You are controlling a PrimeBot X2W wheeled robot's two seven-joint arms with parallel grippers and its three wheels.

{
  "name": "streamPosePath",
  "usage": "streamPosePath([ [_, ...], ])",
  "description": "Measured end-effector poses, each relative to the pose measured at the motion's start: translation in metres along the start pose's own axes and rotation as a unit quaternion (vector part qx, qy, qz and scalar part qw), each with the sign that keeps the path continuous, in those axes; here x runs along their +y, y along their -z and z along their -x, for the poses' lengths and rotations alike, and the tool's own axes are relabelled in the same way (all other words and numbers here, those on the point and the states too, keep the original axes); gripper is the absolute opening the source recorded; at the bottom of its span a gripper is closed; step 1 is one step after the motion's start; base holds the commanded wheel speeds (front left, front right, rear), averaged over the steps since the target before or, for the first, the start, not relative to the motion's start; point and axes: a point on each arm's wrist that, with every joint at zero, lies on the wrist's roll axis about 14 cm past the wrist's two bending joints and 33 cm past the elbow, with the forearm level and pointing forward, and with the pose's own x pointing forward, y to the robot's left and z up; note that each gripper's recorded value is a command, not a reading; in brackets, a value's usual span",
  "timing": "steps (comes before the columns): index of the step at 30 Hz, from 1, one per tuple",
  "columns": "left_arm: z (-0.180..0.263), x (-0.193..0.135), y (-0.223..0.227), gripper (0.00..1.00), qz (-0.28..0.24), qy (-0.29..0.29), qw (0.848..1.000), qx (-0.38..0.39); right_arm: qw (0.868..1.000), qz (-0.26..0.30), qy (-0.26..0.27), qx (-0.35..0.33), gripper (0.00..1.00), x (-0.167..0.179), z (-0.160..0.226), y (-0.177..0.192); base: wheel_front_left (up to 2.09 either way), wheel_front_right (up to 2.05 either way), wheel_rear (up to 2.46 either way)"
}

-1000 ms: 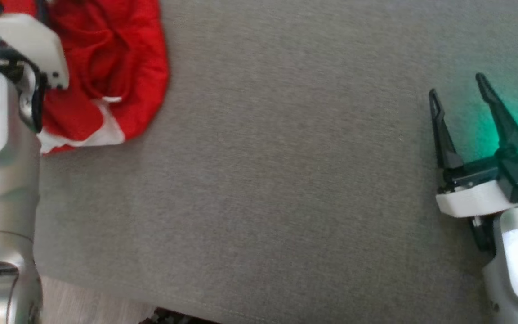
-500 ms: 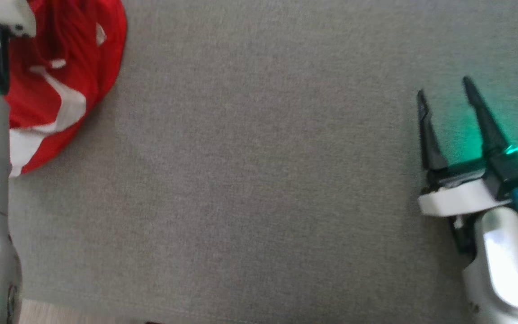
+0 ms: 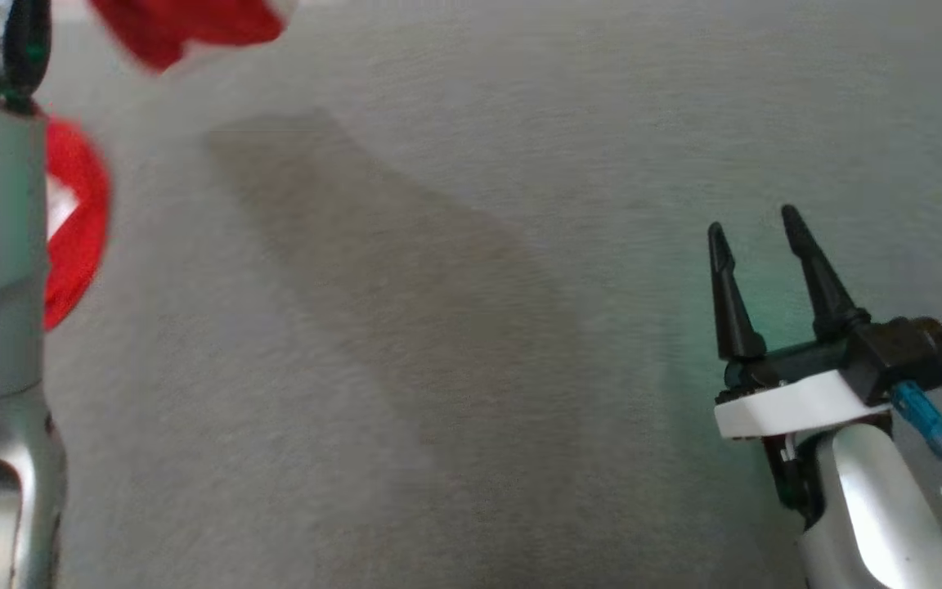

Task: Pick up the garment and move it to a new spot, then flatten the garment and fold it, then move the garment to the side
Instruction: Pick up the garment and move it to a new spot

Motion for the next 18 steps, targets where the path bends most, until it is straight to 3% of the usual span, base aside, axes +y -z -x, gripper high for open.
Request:
streamPosePath([
  [7, -0.034, -0.122, -0.034, 0.0, 0.102, 0.122, 0.986, -0.05, 0.995, -0.018, 0.092, -0.029, 1.0, -0.053, 0.044, -0.027, 0.0, 0.0, 0.0],
  [9, -0.037, -0.141, -0.034, 0.0, 0.114, 0.141, 0.982, -0.05, 0.994, -0.02, 0.105, -0.03, 1.0, -0.06, 0.051, -0.029, 0.0, 0.0, 0.0],
  [11, -0.04, -0.181, -0.024, 0.0, 0.135, 0.178, 0.974, -0.035, 0.991, -0.02, 0.128, -0.03, 1.0, -0.073, 0.063, -0.03, 0.0, 0.0, 0.0],
  [14, -0.03, -0.239, 0.017, 0.0, 0.166, 0.223, 0.961, 0.01, 0.987, -0.022, 0.157, -0.027, 1.0, -0.088, 0.077, -0.03, 0.0, 0.0, 0.0],
  [18, 0.018, -0.288, 0.128, 0.0, 0.202, 0.242, 0.939, 0.139, 0.982, -0.023, 0.189, -0.013, 1.0, -0.104, 0.092, -0.023, 0.0, 0.0, 0.0],
])
